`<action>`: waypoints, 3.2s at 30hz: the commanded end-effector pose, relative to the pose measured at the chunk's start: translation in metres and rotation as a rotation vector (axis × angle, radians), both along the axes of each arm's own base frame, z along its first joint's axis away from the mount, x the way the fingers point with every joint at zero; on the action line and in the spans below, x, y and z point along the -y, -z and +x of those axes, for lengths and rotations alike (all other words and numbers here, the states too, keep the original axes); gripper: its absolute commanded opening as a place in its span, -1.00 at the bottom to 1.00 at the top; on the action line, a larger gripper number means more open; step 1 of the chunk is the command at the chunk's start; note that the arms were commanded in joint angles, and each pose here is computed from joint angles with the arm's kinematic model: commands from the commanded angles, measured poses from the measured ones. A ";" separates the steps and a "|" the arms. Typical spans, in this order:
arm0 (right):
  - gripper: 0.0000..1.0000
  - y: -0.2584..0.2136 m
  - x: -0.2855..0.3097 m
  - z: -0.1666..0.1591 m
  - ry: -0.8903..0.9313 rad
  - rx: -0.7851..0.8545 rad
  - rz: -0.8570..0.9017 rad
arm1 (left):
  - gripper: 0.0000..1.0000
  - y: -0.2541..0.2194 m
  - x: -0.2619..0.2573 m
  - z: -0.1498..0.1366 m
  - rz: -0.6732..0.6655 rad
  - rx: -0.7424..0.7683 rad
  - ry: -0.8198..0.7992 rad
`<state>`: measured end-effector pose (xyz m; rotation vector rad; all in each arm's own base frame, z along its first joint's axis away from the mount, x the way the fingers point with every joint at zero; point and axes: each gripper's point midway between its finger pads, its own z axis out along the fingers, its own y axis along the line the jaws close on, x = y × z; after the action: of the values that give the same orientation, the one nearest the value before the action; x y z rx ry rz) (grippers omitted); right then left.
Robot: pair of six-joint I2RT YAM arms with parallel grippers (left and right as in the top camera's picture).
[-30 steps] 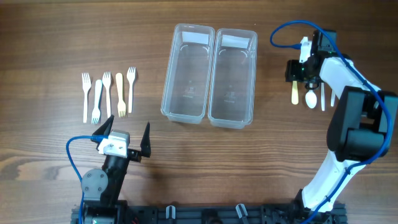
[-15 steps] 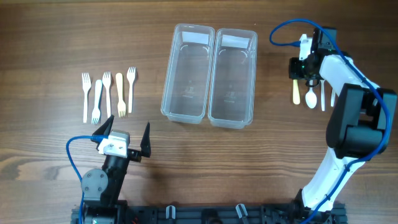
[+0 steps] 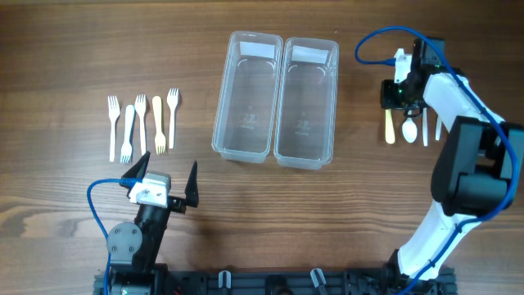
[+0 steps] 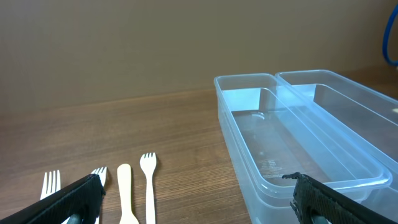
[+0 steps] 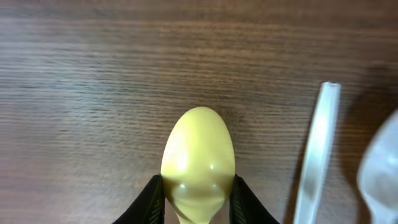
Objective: Pack container
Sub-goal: 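Carry yellow spoon into right container and release it, then move right gripper back and grasp a white spoon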
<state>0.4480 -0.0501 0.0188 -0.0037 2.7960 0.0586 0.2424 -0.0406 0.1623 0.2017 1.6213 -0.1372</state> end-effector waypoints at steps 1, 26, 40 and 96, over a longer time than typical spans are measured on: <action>-0.78 -0.043 -0.011 0.005 -0.021 0.097 0.040 | 1.00 0.002 -0.001 0.000 0.014 0.003 -0.002; -0.82 -0.135 -0.210 -0.017 -0.199 0.258 0.280 | 1.00 0.002 -0.001 0.000 0.014 0.003 -0.002; -0.12 -0.121 -0.227 -0.013 -0.202 0.252 0.301 | 1.00 0.002 -0.001 0.000 0.014 0.003 -0.002; 0.38 0.036 0.038 -0.059 0.233 0.015 -0.064 | 0.99 0.002 -0.001 0.000 0.014 0.003 -0.002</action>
<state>0.3905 -0.0896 -0.0015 0.3248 2.7321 -0.1030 0.2424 -0.0406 0.1623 0.2017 1.6213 -0.1372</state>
